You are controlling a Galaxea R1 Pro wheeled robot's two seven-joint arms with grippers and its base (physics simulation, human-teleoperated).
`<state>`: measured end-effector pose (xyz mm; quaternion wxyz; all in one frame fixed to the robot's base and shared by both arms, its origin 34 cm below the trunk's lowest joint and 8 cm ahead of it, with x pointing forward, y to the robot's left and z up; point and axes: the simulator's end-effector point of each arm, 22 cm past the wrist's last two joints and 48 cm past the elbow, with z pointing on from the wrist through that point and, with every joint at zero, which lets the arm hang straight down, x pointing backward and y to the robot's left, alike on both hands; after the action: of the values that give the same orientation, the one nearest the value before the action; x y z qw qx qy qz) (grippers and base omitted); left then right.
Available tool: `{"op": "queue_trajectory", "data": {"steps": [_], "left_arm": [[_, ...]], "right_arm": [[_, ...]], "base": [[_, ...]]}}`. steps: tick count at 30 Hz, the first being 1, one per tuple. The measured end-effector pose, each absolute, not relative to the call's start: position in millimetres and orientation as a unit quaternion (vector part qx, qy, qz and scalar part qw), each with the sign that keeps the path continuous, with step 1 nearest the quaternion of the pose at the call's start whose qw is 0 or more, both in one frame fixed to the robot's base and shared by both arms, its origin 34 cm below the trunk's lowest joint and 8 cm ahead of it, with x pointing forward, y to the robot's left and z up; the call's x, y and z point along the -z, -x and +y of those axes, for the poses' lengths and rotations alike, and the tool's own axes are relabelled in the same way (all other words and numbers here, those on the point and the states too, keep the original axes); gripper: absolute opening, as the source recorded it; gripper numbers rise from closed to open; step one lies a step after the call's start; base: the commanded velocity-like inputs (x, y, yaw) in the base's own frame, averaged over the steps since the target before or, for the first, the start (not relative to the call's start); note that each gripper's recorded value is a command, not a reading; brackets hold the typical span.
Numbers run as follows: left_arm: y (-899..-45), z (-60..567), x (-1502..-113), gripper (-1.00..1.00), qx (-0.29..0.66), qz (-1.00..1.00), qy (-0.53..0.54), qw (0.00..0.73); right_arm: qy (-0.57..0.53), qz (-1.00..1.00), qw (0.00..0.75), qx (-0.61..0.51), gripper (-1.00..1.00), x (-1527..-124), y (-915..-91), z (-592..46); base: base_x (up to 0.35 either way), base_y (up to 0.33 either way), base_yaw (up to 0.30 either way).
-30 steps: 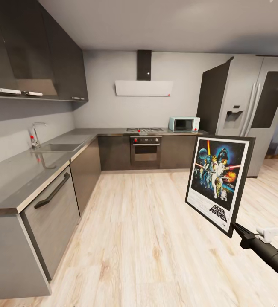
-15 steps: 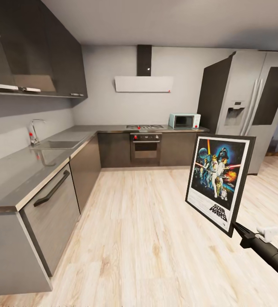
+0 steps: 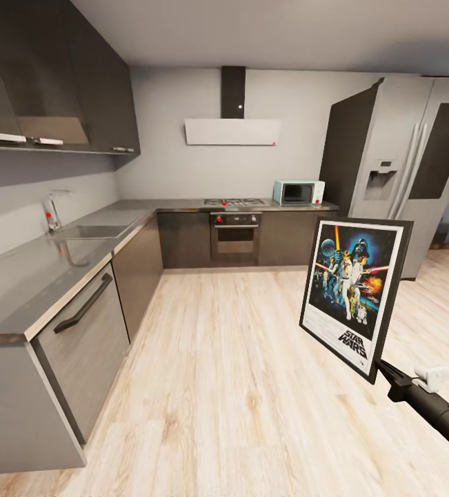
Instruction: Pick up the poster from the kitchen countertop and hang it on one of the wall nails in the kitchen.
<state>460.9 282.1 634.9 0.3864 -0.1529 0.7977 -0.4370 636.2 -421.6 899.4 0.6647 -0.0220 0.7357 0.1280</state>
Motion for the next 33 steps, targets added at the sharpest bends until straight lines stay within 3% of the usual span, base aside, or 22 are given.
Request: {"op": "queue_trajectory", "data": {"steps": [33], "left_arm": [[-460.7, 283.2, -684.0, 1.0, 0.435, 0.798, 0.157, 0.385]], "right_arm": [[0.021, 0.736, 0.664, -0.128, -1.0, -948.9, -636.1, -421.3]], "base": [[0.0, 0.0, 0.0]]}}
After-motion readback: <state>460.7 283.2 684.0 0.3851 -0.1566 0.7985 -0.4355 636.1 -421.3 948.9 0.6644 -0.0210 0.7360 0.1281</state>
